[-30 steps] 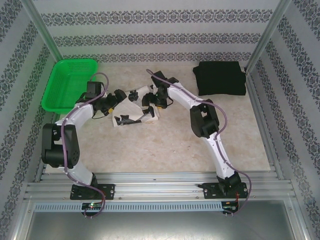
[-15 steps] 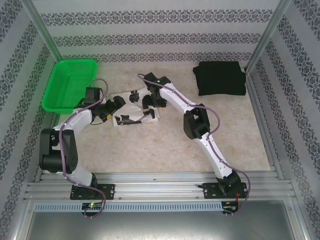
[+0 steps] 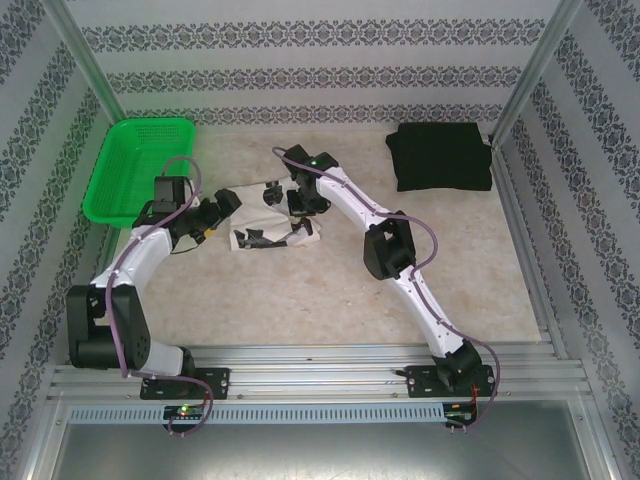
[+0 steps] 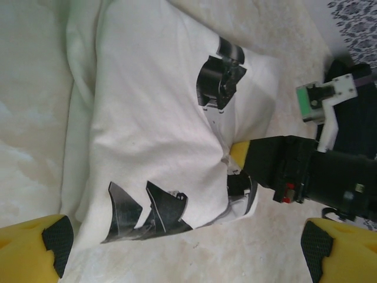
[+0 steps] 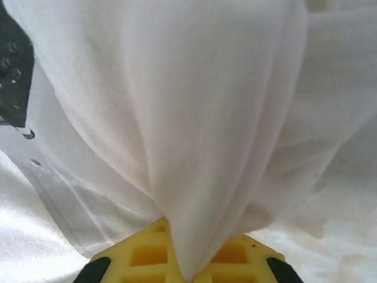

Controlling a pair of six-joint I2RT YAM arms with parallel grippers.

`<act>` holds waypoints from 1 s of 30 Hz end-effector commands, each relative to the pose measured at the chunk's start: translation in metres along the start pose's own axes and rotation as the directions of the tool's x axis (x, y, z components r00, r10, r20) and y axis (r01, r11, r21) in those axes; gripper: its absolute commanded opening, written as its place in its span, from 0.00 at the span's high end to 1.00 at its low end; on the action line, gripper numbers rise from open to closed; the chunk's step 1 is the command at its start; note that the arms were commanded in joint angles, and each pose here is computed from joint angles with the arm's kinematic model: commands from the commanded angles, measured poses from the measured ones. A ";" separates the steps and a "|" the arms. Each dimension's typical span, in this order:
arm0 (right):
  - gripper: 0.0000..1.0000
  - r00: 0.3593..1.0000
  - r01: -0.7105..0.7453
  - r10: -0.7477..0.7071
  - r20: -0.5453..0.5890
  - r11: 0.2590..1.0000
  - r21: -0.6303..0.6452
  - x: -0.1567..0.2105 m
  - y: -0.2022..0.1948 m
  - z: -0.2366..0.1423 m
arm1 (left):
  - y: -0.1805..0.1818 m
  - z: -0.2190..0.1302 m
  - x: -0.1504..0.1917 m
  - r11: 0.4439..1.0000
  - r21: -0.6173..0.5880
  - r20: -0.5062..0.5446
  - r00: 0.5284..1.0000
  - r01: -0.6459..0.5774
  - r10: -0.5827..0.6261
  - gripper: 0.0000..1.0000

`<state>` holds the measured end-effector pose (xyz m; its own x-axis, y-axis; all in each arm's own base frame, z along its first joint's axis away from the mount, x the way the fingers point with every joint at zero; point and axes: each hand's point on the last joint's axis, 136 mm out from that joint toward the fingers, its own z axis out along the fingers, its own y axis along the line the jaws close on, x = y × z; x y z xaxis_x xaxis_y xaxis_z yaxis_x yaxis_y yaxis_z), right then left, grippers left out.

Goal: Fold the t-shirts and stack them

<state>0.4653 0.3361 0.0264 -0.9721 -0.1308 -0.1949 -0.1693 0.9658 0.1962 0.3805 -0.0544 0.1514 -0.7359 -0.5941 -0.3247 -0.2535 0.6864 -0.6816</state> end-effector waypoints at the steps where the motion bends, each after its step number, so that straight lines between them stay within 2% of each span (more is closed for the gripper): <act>1: 1.00 1.000 0.008 -0.007 -0.003 0.996 0.094 -0.001 -0.027 -0.006 | 0.006 -0.016 0.008 1.000 0.005 -0.012 1.000 0.018 -0.018 0.00; 10: 1.00 0.987 -0.040 -0.001 0.162 0.969 0.245 -0.040 -0.107 -0.082 | 0.026 -0.037 0.012 0.998 -0.014 0.022 0.998 0.055 -0.054 0.00; 18: 1.00 0.965 -0.007 -0.095 0.243 0.922 0.387 -0.071 -0.156 -0.126 | 0.038 -0.035 0.015 0.996 -0.029 0.031 0.996 0.084 -0.083 0.00; 24: 1.00 0.949 -0.060 -0.076 0.307 0.909 0.412 -0.089 -0.192 -0.153 | 0.047 -0.035 0.022 0.994 -0.055 0.027 0.996 0.092 -0.091 0.00; 30: 1.00 0.911 -0.076 -0.121 0.393 0.890 0.450 -0.111 -0.216 -0.193 | 0.054 -0.034 0.028 0.992 -0.070 0.027 0.994 0.103 -0.102 0.00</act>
<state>0.5641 0.1196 0.1271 -0.8805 -0.1354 -0.4543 -0.0440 0.9775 -0.2061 0.3323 -0.0236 0.1312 -0.6919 -0.6703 -0.2684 -0.3584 0.6415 -0.6782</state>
